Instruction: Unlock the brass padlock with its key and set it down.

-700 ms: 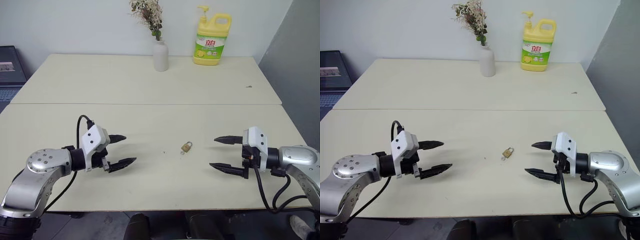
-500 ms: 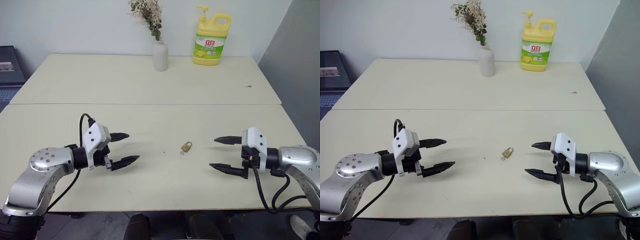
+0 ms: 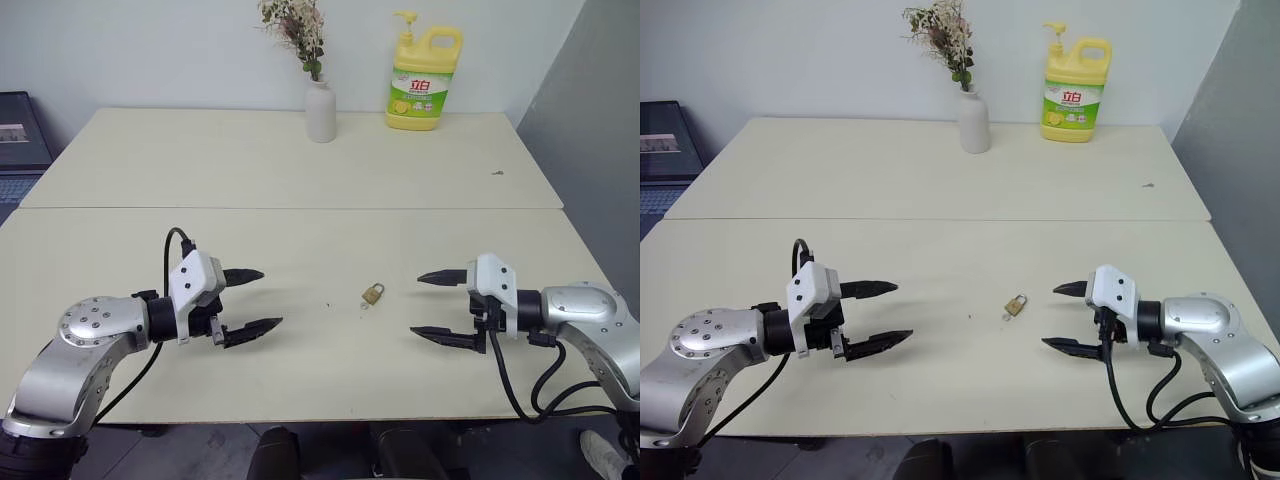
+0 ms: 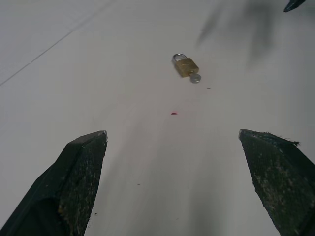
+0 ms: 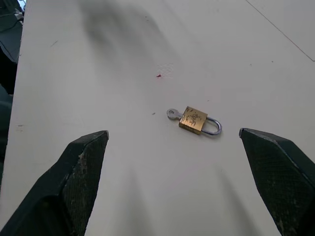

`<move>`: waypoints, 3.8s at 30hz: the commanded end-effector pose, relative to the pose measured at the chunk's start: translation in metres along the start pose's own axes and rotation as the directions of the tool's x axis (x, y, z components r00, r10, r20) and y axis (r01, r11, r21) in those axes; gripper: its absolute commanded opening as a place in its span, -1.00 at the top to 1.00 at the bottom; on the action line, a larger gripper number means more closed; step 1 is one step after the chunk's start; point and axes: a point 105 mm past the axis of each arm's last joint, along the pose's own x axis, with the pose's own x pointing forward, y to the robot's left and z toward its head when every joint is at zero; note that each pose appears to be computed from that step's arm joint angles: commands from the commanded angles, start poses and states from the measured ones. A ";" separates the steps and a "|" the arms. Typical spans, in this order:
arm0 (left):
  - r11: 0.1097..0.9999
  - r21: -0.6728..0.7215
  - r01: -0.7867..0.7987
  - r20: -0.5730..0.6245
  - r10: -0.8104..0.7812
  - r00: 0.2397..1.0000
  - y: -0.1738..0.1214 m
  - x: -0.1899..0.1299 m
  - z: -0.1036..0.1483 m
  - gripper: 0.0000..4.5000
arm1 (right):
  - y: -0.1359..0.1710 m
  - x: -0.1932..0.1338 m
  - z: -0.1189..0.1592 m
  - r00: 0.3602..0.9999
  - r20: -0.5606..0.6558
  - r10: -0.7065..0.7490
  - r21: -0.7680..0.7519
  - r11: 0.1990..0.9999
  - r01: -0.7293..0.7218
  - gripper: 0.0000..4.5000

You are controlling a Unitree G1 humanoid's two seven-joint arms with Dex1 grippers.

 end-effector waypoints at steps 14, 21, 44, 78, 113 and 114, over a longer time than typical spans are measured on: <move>0.977 0.037 0.212 -0.015 -0.212 0.977 -0.021 -0.002 0.015 -1.00 | -0.023 0.024 0.001 0.954 -0.231 0.190 -0.175 0.957 -0.233 -0.99; 0.973 0.072 0.219 0.001 -0.219 0.976 -0.017 0.006 0.019 -1.00 | -0.056 0.062 0.011 0.886 -0.384 0.261 -0.342 0.851 -0.399 -0.99; 0.969 0.087 0.232 -0.017 -0.232 0.973 -0.020 0.006 0.014 -1.00 | -0.053 0.104 0.005 0.736 -0.551 0.392 -0.408 0.643 -0.648 -0.99; 0.981 0.039 0.188 -0.004 -0.188 0.982 -0.005 0.010 0.009 -1.00 | -0.044 0.076 -0.001 0.941 -0.310 0.135 -0.122 0.976 -0.180 0.58; 0.990 -0.041 0.133 0.106 -0.128 0.986 0.018 0.026 0.041 -1.00 | -0.019 0.052 0.052 0.934 -0.002 -0.358 -0.553 0.778 0.297 0.58; 0.990 -0.036 0.136 0.110 -0.131 0.985 0.018 0.027 0.043 -1.00 | -0.018 0.050 0.054 0.922 0.021 -0.386 -0.590 0.740 0.323 0.58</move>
